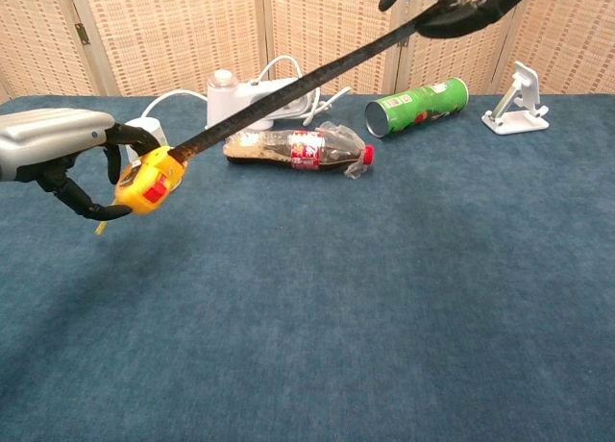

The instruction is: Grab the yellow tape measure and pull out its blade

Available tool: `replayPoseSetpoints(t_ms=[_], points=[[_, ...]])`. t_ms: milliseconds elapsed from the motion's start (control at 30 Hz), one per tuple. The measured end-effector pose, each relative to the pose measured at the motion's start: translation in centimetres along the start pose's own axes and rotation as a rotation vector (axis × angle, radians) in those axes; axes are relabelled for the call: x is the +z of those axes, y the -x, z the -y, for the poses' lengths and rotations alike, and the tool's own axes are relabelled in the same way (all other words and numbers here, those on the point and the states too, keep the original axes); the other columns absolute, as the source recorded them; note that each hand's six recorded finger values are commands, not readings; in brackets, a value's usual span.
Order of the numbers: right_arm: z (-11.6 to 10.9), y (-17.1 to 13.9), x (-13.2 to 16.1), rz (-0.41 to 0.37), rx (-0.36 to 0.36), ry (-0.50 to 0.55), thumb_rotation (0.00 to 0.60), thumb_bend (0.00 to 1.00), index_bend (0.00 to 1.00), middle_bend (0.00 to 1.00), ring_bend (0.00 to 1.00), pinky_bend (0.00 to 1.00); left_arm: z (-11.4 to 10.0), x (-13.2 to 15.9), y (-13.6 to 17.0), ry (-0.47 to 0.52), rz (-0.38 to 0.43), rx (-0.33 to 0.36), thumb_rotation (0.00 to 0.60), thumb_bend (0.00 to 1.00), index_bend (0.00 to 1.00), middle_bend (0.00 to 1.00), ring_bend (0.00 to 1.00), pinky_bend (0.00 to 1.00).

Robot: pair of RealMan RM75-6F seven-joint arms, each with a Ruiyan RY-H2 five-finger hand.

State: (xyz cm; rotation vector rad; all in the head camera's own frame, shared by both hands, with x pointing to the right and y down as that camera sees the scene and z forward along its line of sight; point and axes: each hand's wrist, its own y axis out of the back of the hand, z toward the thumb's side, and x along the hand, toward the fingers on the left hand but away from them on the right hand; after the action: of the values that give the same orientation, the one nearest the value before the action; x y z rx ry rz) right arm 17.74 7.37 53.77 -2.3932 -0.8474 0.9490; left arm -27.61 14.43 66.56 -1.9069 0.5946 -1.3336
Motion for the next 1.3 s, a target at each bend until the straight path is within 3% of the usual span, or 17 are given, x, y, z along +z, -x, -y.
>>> replayPoseSetpoints(t_ms=[433,1300], points=[[-1.9,-2.2,-0.7,0.004,-0.030,0.028,0.600,0.45,0.81,0.30,0.16,0.09,0.6,-0.5,-0.4,-0.016,-0.016,-0.003,0.600,0.36,0.58,0.55,0.44,0.15],[-2.6,-2.3,-1.2,-0.001,-0.048,0.062,0.600,0.45,0.82,0.30,0.16,0.09,1.0,-0.3,-0.6,-0.057,-0.037,0.037,0.600,0.36,0.58,0.55,0.44,0.15]])
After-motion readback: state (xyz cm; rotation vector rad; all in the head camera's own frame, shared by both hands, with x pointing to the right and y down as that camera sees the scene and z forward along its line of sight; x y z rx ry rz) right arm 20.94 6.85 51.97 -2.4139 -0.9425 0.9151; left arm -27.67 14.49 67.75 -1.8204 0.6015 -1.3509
